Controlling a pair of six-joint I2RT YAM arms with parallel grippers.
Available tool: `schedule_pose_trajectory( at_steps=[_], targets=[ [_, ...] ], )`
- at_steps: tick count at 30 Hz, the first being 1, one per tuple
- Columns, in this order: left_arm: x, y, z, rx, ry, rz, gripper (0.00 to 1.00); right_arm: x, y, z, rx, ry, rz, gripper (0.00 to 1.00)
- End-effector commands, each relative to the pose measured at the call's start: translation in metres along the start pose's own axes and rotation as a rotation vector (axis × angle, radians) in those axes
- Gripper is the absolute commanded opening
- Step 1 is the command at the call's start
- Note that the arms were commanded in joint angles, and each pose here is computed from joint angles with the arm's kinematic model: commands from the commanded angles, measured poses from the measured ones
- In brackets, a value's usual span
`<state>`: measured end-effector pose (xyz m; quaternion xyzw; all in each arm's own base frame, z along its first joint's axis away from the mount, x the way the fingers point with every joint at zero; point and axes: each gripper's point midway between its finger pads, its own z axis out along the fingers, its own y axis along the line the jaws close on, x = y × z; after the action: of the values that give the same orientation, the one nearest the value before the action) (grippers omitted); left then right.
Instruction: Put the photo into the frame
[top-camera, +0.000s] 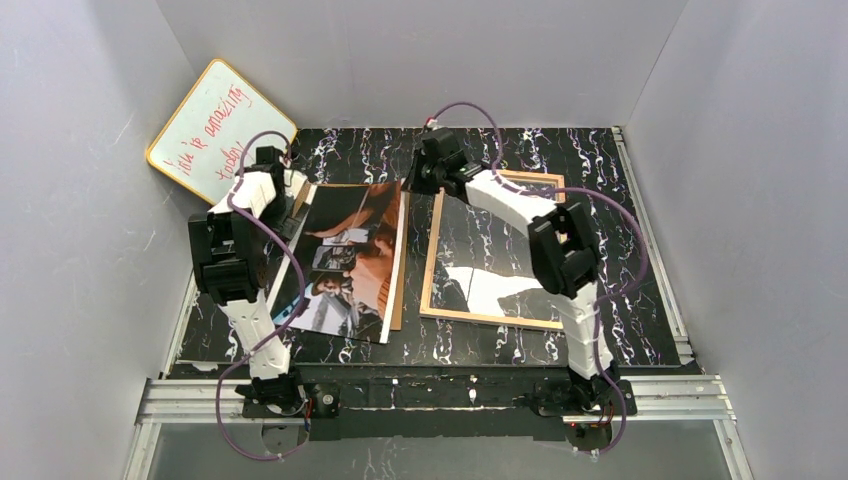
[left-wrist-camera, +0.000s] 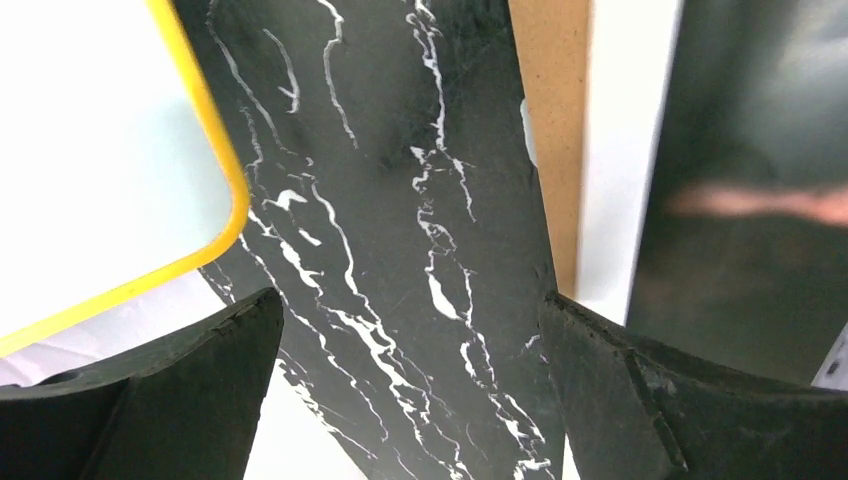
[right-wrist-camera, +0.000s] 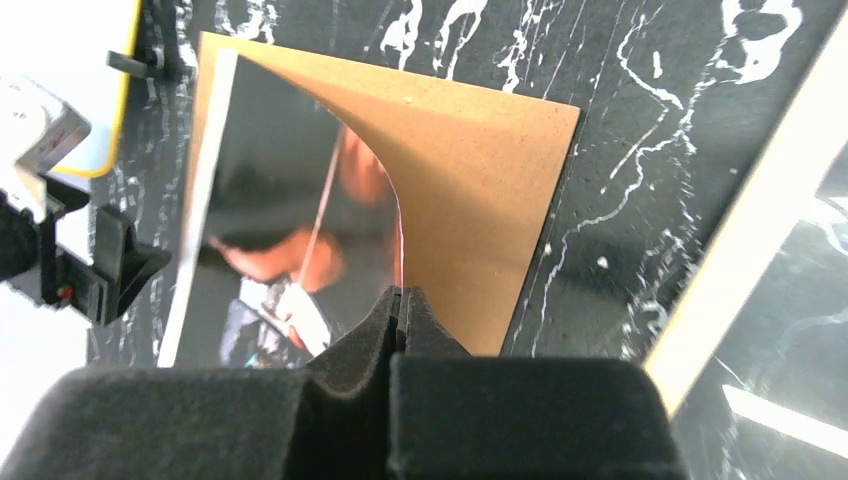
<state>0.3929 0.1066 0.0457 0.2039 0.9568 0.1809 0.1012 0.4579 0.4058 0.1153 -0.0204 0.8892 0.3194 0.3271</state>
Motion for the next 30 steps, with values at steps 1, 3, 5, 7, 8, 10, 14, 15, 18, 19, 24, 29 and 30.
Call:
schedule_pose_trajectory(
  at_steps=[1,3,5,7,8,10,14,15,18,19,24,29,30],
  targets=[
    [-0.013,0.008,-0.042,0.080,-0.056,-0.065,0.98,-0.070,0.017,-0.082,-0.017,-0.164,-0.055,0.01],
    [-0.019,0.014,-0.060,0.081,-0.095,-0.075,0.98,-0.085,0.005,-0.115,0.003,-0.200,-0.052,0.01],
    [-0.021,0.013,-0.074,0.098,-0.120,-0.077,0.98,-0.106,-0.005,-0.164,0.026,-0.264,-0.046,0.01],
    [-0.018,0.010,-0.084,0.119,-0.133,-0.080,0.98,-0.122,-0.027,-0.209,0.067,-0.319,-0.031,0.01],
    [-0.016,0.008,-0.087,0.126,-0.136,-0.080,0.98,-0.131,-0.041,-0.234,0.111,-0.360,-0.023,0.01],
    [-0.013,0.004,-0.091,0.139,-0.143,-0.077,0.98,-0.150,-0.062,-0.292,0.178,-0.450,-0.005,0.01],
    [-0.004,-0.004,-0.097,0.150,-0.143,-0.069,0.98,-0.193,-0.085,-0.428,0.341,-0.708,-0.012,0.01],
    [-0.002,-0.006,-0.097,0.152,-0.144,-0.067,0.98,-0.199,-0.081,-0.458,0.364,-0.762,-0.024,0.01],
    [0.001,-0.010,-0.103,0.160,-0.155,-0.059,0.98,-0.210,-0.055,-0.514,0.364,-0.862,-0.080,0.01],
    [0.003,-0.012,-0.104,0.163,-0.157,-0.057,0.98,-0.211,-0.044,-0.521,0.332,-0.867,-0.089,0.01],
    [0.007,-0.016,-0.111,0.164,-0.169,-0.047,0.98,-0.207,-0.002,-0.476,0.042,-0.691,-0.094,0.01],
    [0.011,-0.022,-0.112,0.180,-0.175,-0.042,0.98,-0.169,-0.011,-0.364,-0.070,-0.324,0.022,0.01],
    [0.011,-0.022,-0.112,0.180,-0.175,-0.042,0.98,-0.158,-0.015,-0.341,-0.031,-0.273,0.031,0.01]
  ],
)
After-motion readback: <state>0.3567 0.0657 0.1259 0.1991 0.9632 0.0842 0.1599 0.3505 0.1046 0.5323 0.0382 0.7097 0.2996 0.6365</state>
